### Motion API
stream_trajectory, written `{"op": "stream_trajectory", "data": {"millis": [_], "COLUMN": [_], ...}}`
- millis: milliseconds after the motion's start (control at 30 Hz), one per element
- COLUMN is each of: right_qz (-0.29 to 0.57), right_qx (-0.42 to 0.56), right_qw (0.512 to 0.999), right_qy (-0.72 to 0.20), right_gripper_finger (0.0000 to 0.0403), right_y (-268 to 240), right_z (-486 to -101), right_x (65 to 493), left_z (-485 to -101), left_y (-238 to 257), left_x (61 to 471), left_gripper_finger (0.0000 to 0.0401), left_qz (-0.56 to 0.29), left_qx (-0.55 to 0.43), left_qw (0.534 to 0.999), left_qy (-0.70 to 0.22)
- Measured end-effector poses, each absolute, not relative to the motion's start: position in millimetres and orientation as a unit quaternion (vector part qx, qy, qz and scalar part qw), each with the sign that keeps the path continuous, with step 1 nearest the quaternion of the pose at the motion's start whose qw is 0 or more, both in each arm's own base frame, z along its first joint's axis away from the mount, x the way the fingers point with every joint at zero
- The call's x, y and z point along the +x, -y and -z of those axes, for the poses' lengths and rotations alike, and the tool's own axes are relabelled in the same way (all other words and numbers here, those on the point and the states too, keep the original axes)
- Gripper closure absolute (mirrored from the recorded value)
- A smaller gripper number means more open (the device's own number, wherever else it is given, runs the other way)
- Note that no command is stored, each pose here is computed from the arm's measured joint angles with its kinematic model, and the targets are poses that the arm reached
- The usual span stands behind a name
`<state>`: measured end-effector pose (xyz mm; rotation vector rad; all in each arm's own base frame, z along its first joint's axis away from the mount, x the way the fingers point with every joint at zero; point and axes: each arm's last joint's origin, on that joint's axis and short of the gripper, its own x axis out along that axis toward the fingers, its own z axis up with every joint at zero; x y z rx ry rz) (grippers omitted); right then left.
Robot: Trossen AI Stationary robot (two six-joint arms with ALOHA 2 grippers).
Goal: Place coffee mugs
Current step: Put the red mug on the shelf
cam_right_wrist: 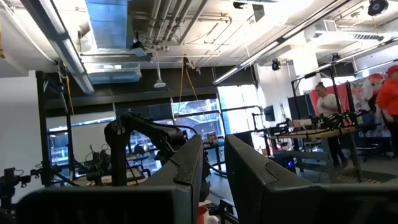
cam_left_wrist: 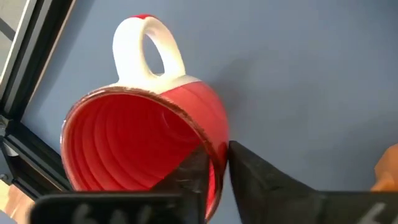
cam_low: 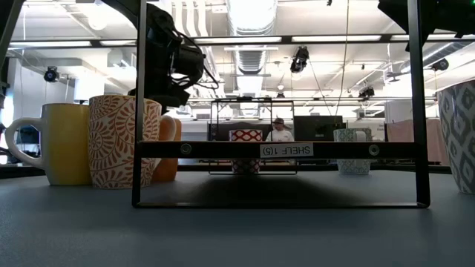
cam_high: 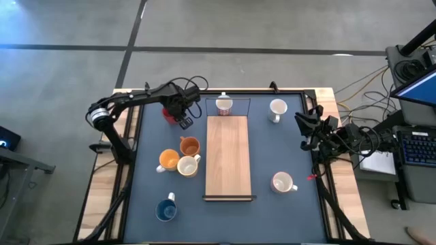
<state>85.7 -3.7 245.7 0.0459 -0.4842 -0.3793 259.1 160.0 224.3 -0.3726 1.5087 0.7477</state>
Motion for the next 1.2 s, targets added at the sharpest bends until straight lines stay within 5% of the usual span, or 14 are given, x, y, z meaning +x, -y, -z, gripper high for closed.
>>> {"op": "stream_trajectory", "data": {"millis": [600,900,1200], "right_qz": [0.187,0.187,0.186], "right_qx": [0.023,0.023,0.024], "right_qw": [0.953,0.953,0.953], "right_qy": [0.238,0.238,0.239], "right_gripper_finger": [0.0344,0.0344,0.0344], "right_y": [4,4,4], "right_z": [-246,-246,-246], "right_x": [86,86,86], "left_z": [-259,-332,-366], "left_y": [-131,-78,-18], "left_x": [251,268,292], "left_gripper_finger": [0.0399,0.0400,0.0401], "left_qz": [-0.323,-0.218,-0.066], "left_qx": [-0.094,0.020,0.007], "left_qw": [0.644,0.742,0.832], "left_qy": [-0.687,-0.634,-0.551]}}
